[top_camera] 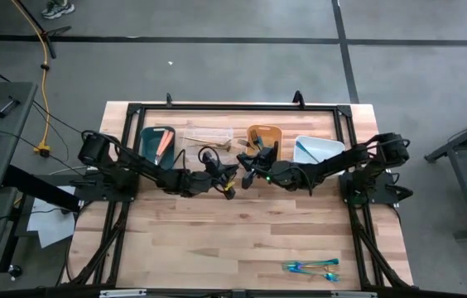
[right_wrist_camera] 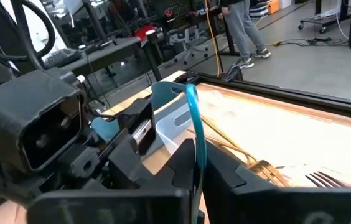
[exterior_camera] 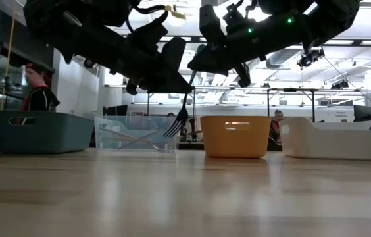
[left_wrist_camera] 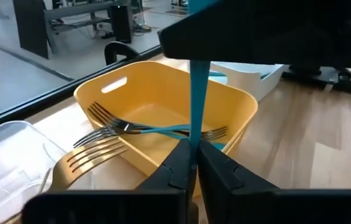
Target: Sort silverware by color (type)
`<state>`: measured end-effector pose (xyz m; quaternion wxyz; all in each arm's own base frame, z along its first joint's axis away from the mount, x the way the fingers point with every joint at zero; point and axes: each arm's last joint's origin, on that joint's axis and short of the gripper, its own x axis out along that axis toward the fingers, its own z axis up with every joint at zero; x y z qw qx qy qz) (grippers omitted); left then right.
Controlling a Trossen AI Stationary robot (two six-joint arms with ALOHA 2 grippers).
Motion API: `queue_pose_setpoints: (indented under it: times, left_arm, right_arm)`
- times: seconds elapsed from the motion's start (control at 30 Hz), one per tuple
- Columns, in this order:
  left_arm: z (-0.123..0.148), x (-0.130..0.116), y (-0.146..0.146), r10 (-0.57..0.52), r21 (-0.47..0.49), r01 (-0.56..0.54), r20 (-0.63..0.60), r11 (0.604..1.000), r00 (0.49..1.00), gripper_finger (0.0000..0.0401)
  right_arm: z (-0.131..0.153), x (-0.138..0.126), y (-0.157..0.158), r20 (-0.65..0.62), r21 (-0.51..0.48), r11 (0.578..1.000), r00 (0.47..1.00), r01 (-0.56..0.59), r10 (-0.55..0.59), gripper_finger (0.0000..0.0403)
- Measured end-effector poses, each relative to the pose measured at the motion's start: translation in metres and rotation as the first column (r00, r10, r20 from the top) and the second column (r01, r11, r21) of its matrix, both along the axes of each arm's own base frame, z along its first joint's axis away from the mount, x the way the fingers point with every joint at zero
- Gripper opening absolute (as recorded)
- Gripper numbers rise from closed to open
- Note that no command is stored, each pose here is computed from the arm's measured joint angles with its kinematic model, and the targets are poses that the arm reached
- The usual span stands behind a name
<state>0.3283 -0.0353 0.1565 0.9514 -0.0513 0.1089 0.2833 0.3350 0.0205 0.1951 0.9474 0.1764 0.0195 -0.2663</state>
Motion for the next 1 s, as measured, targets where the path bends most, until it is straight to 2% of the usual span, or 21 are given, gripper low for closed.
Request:
queue_pose_setpoints:
  times: [0.33,0.53,0.63,0.83,1.0]
  left_arm:
    - [0.0,-0.002,-0.003,-0.059,0.053,0.063,-0.07,0.997,0.996,0.0057]
    - [0.028,-0.022,-0.004,-0.058,0.062,0.068,-0.14,0.996,0.988,0.009]
    - [0.044,-0.043,-0.005,-0.05,0.069,0.057,-0.102,0.996,0.993,0.0103]
    - [0.049,-0.096,-0.004,-0.059,0.078,0.055,0.048,0.995,0.997,0.011]
    - [0.05,-0.127,-0.002,-0.159,0.081,0.146,0.192,0.986,0.968,0.0111]
  right_arm:
    - [0.0,-0.001,0.001,-0.041,-0.041,0.999,0.999,-0.013,0.011,0.0004]
    - [0.016,-0.011,0.006,-0.063,-0.09,0.995,0.997,-0.04,0.035,0.0003]
    - [0.026,-0.02,0.014,-0.052,-0.127,0.99,0.997,-0.069,0.062,0.0003]
    - [0.043,-0.043,0.028,-0.026,-0.188,0.978,0.996,-0.086,0.083,0.0002]
    - [0.05,-0.056,0.035,-0.021,-0.227,0.972,0.998,-0.062,0.059,0.0001]
